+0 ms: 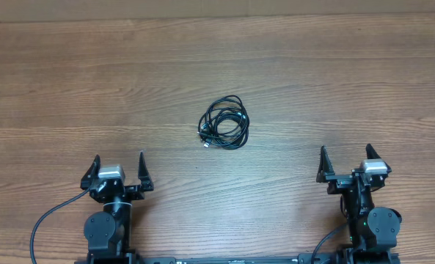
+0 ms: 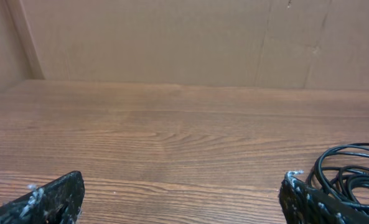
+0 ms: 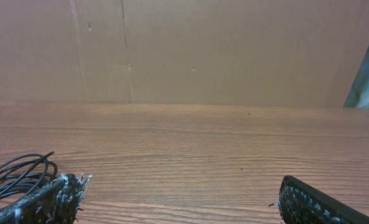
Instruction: Untangle cables
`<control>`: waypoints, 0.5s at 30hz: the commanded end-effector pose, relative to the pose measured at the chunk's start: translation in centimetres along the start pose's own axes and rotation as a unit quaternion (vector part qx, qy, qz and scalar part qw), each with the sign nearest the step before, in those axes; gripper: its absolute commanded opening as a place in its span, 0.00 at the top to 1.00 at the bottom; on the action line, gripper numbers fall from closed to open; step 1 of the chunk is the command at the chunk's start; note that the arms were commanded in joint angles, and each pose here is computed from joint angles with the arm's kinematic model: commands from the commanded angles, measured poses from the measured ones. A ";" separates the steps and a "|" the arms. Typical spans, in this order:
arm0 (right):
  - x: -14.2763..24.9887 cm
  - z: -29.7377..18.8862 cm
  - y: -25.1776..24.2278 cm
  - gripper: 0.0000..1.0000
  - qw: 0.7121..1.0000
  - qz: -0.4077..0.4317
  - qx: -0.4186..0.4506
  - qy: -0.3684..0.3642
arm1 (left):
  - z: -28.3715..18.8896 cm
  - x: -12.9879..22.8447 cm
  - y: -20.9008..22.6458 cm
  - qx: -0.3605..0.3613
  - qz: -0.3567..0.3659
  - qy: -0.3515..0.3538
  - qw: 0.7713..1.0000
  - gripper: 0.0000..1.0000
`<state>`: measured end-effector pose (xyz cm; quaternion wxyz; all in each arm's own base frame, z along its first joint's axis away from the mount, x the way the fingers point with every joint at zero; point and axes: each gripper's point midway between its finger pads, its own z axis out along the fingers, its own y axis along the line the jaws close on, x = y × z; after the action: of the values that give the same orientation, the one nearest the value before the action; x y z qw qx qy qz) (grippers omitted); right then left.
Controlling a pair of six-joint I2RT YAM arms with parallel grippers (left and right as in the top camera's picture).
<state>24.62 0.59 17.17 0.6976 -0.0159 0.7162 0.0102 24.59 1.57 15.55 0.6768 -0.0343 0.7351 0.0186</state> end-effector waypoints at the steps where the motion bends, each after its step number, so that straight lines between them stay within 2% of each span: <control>1: 0.2 0.0 0.1 0.00 1.000 0.001 -0.002 -0.001 | 0.0 -0.3 0.2 -0.008 0.019 -0.008 1.000 0.01; 2: 0.2 0.0 0.1 0.00 1.000 0.001 -0.002 -0.001 | 0.0 -0.3 0.3 -0.010 0.019 -0.009 1.000 0.01; 7: 0.2 0.0 0.1 0.00 1.000 0.001 -0.002 -0.001 | -0.5 -0.8 -4.0 0.118 -0.048 -0.012 0.992 0.00; 12: 0.2 0.0 0.1 0.00 1.000 0.001 -0.002 -0.001 | -2.8 -6.6 -7.7 0.233 -0.024 -0.129 0.964 0.00; 15: 0.2 0.0 0.1 0.00 1.000 0.001 -0.002 -0.001 | -3.9 -10.1 -7.4 0.229 -0.036 -0.183 0.955 0.00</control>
<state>24.62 0.60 17.16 0.6975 -0.0161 0.7163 0.0103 23.13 -4.39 24.21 0.7839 0.0769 0.6033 -0.1255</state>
